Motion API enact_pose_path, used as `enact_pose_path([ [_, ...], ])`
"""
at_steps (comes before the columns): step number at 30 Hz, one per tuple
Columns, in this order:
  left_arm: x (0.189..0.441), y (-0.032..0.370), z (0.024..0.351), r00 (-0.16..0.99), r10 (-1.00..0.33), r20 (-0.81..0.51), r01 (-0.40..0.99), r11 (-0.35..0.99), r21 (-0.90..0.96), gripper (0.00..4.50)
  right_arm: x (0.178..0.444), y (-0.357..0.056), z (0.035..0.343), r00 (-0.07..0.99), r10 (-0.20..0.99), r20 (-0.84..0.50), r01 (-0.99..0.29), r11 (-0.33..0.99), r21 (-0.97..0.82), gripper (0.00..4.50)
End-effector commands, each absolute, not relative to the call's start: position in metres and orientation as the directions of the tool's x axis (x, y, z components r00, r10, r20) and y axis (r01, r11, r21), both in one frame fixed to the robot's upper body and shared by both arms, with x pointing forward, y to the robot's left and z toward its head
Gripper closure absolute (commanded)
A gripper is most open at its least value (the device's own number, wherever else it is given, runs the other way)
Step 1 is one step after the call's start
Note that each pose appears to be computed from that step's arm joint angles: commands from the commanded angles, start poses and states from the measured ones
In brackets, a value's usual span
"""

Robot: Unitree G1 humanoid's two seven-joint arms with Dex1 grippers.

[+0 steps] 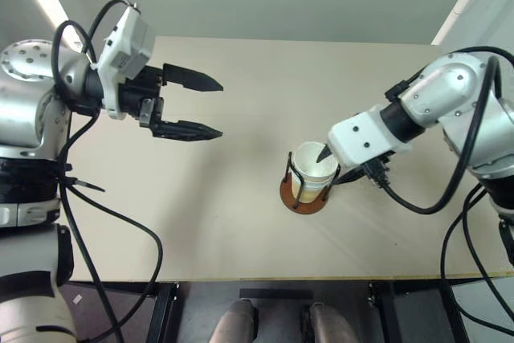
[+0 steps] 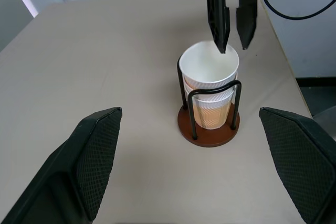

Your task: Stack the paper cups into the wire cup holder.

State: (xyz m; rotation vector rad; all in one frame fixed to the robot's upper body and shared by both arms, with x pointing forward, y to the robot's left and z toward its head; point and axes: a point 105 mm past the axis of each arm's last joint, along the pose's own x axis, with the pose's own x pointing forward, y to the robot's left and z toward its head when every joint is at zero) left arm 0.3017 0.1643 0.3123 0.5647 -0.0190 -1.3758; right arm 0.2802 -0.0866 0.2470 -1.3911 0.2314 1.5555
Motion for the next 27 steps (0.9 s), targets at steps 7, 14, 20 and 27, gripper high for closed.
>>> enact_pose_path([
  [7,0.297,0.166,0.326,0.256,-0.924,-0.285,0.886,0.106,0.452,0.0,0.29,-0.095,0.308,0.278,0.712,-0.645,-0.777,-0.228,-0.586,2.19],
  [14,0.296,0.168,0.316,0.285,-0.923,-0.261,0.894,0.158,0.419,0.0,0.32,-0.129,0.323,0.422,0.815,-0.396,-0.85,0.203,-0.487,2.19],
  [20,0.297,0.174,0.31,0.335,-0.915,-0.224,0.893,0.232,0.386,0.0,0.36,-0.181,0.294,0.638,0.721,-0.268,-0.766,0.559,-0.318,2.19],
  [27,0.301,0.184,0.299,0.427,-0.894,-0.137,0.872,0.367,0.323,0.0,0.387,-0.223,0.269,0.816,0.559,-0.146,-0.578,0.791,-0.202,2.19],
])
